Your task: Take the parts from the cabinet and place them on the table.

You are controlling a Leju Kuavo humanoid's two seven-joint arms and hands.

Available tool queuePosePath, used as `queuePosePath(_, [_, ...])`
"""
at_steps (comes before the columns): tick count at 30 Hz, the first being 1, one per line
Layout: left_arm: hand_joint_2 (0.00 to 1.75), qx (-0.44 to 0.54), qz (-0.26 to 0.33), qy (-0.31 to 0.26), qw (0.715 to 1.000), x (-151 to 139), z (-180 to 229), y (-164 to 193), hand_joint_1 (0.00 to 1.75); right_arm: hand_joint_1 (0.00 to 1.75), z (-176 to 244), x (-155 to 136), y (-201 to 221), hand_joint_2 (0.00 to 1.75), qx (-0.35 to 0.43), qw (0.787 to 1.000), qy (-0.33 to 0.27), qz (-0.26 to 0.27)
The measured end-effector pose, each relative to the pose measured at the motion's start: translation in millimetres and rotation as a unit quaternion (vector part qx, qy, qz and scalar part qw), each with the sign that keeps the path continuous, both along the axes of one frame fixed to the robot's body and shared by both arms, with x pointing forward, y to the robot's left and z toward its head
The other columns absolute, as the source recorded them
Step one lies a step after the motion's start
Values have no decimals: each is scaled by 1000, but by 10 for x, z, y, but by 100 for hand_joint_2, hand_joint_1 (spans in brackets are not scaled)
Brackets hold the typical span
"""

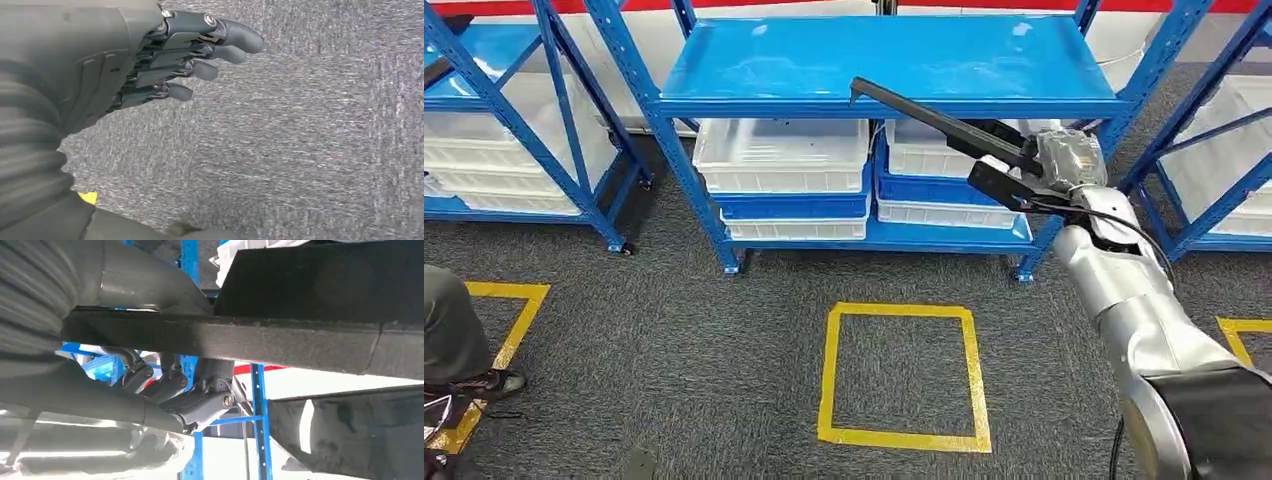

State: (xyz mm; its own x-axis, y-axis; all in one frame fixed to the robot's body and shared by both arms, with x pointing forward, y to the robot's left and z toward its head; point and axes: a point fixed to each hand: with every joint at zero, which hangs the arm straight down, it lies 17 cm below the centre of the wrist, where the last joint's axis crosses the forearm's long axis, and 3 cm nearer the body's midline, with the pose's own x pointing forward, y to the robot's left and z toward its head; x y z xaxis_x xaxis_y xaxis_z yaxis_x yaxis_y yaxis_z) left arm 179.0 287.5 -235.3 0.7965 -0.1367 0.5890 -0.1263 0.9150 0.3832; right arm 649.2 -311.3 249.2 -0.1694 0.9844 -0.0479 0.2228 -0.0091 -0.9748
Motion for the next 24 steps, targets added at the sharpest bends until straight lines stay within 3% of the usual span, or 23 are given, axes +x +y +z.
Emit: queuePosePath(24, [175,2,-3,-3,1000,78,24,-25,0,175,-65,-30,-219,175,-3,1000,5,-16])
